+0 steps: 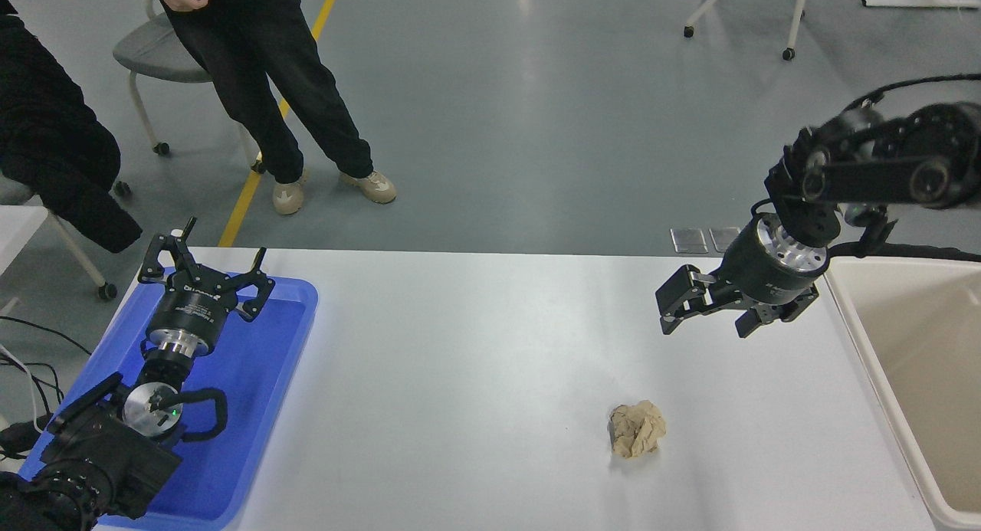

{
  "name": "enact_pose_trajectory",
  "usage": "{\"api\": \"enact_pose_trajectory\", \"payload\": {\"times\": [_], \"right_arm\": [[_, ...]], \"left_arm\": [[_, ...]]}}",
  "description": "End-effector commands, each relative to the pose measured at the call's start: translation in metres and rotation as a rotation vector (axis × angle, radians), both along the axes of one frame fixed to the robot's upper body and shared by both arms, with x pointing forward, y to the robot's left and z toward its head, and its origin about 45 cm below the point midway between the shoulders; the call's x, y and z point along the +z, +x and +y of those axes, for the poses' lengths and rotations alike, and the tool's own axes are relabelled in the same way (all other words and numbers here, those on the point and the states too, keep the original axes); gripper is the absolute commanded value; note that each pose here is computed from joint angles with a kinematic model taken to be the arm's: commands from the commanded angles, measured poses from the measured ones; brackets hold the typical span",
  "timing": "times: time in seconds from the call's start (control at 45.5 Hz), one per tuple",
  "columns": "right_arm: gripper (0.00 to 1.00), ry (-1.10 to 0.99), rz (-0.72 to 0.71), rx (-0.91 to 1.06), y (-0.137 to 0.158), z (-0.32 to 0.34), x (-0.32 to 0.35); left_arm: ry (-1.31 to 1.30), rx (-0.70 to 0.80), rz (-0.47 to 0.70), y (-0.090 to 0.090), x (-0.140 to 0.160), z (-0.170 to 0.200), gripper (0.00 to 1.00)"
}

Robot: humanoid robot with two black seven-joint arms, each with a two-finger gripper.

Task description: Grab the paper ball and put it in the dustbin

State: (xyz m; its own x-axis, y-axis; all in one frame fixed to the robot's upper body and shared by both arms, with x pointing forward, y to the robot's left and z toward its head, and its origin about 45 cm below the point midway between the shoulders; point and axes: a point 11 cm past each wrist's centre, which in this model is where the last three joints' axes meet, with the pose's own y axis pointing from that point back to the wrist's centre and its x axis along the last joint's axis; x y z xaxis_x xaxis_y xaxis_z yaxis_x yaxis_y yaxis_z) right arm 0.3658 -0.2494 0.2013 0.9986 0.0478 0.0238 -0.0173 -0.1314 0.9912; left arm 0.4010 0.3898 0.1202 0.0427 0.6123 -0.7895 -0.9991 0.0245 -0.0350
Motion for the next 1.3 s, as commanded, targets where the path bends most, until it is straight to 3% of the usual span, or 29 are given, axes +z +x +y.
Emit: {"api": "enact_pose_trajectory", "payload": {"times": [0.0, 0.242, 0.703, 0.769, 0.923, 0.967, 0.989, 1.033, 1.275], "right_arm": [[1.00, 0.032, 0.050, 0.021, -0.020, 0.010, -0.064], [1.00, 0.048, 0.062, 0.025, -0.035, 0.019, -0.110], [1.00, 0.015, -0.023, -0.004, -0.037, 0.017, -0.149], [0.90, 0.013, -0.031, -0.008, -0.035, 0.016, -0.149], [0.45, 0.012, -0.040, -0.012, -0.033, 0.015, -0.149], [0.41, 0.011, -0.043, -0.012, -0.032, 0.015, -0.148], [0.34, 0.011, -0.044, -0.012, -0.032, 0.015, -0.147], [0.00, 0.016, -0.041, -0.010, -0.031, 0.016, -0.146], [0.00, -0.009, -0.053, 0.012, -0.015, 0.009, -0.125]], "left_arm": [[0.000, 0.000, -0.001, 0.000, 0.000, 0.000, 1.00], [0.000, 0.000, -0.001, 0.000, 0.000, 0.000, 1.00], [0.000, -0.001, 0.000, 0.000, 0.000, 0.000, 1.00], [-0.001, -0.003, -0.002, 0.001, 0.001, -0.001, 1.00], [0.000, -0.001, 0.000, 0.000, 0.000, 0.000, 1.00], [0.000, -0.001, 0.000, 0.000, 0.000, 0.000, 1.00], [0.000, 0.000, -0.001, 0.000, 0.000, 0.000, 1.00], [0.000, -0.001, 0.000, 0.000, 0.000, 0.000, 1.00], [-0.001, -0.003, -0.002, 0.001, 0.001, -0.001, 1.00]]}}
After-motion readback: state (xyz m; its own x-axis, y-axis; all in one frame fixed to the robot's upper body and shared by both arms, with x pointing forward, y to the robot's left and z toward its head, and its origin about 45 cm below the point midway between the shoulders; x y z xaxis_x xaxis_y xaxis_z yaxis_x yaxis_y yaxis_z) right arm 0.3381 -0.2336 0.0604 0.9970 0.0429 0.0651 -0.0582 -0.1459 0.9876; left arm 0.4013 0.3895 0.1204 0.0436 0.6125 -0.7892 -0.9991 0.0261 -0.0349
